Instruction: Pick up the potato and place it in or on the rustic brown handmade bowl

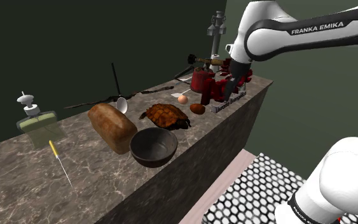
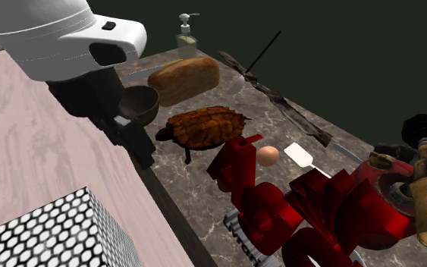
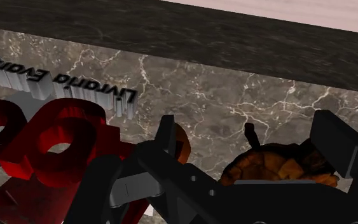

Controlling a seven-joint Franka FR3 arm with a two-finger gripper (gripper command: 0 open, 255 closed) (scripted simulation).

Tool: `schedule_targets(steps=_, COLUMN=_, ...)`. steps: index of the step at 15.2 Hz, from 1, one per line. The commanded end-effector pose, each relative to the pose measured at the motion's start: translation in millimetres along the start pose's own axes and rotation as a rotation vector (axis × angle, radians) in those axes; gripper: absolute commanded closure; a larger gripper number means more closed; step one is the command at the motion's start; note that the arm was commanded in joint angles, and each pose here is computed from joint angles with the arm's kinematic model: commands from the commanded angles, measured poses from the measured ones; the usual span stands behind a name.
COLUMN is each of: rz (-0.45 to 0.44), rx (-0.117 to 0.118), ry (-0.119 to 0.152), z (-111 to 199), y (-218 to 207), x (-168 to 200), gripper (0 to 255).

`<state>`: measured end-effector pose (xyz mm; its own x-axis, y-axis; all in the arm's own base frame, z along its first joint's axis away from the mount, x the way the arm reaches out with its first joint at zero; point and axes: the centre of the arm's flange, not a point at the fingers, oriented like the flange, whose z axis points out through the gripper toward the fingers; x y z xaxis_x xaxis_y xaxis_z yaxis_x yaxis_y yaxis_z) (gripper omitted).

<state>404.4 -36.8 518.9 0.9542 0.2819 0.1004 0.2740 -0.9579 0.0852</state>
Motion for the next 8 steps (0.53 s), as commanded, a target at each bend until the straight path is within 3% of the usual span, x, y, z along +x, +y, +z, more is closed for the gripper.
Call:
schedule_targets(steps=1, rz=-0.036, rx=0.002, ry=0.005, z=18, y=10, x=17, gripper=0)
schedule_targets(steps=8, rz=-0.156, rx=0.012, ry=0.015, z=82, y=44, x=74, gripper=0)
